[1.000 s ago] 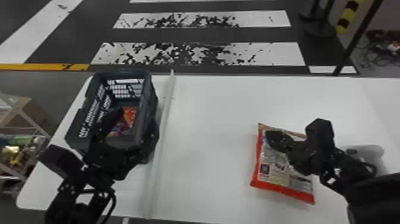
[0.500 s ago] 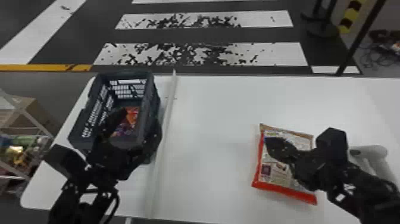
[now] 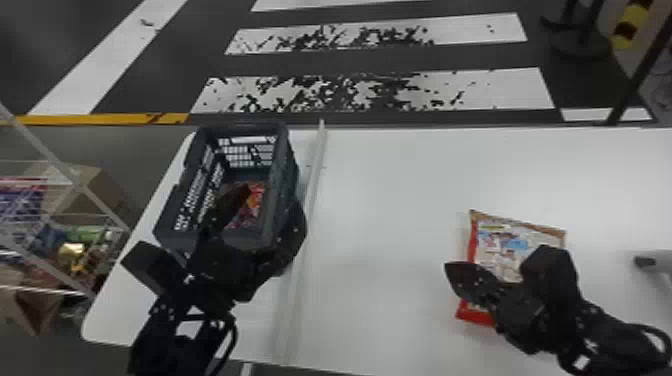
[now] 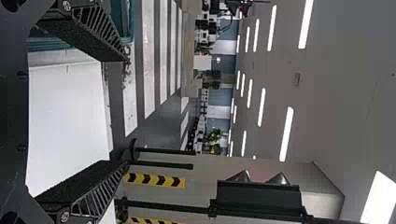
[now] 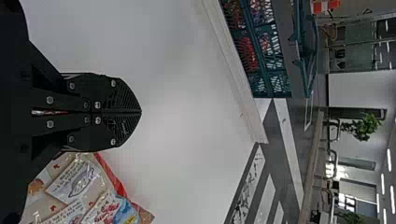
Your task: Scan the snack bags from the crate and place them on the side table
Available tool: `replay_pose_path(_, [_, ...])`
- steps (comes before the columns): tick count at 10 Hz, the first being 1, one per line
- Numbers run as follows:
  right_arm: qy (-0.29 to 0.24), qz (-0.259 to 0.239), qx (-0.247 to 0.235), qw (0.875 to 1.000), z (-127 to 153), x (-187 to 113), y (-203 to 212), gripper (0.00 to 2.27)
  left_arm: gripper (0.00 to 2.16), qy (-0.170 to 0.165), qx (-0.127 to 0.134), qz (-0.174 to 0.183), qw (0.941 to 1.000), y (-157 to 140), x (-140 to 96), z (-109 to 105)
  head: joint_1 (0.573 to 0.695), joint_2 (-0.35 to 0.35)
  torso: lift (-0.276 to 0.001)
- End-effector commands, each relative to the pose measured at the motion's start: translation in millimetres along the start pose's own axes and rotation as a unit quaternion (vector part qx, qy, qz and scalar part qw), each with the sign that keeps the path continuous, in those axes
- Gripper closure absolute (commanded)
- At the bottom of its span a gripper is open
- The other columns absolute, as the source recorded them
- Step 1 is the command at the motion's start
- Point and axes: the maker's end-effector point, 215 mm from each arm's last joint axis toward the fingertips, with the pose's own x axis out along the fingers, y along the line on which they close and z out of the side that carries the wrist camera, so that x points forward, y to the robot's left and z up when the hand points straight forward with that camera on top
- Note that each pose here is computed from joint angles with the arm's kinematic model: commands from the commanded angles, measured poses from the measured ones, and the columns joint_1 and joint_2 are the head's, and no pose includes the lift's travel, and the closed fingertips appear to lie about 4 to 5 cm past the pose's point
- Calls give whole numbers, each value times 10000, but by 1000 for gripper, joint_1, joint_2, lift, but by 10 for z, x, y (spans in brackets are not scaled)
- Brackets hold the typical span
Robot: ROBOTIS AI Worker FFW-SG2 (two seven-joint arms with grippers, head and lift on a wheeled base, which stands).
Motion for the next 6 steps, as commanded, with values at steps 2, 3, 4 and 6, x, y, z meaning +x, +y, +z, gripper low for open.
replay_pose_path(2, [214,-48,-36,9998,-160,135,-80,2250,90,25,-4,-9,10000,-2,0,-28,695,194,-95])
replay_pose_path(3, [249,-82,-56,9996,-181,161,-131,2250,90,16,-8,-13,10000,-5,5,-22,695,190,-95])
replay_pose_path(4, [308,-128,-67,9994,-225,164,-183,2246,90,16,-8,-21,10000,-8,5,-22,695,183,-95])
replay_pose_path(6, [337,-229,-93,9991,-248,150,-300,2246,90,30,-13,-27,10000,-12,-1,-36,695,172,-95])
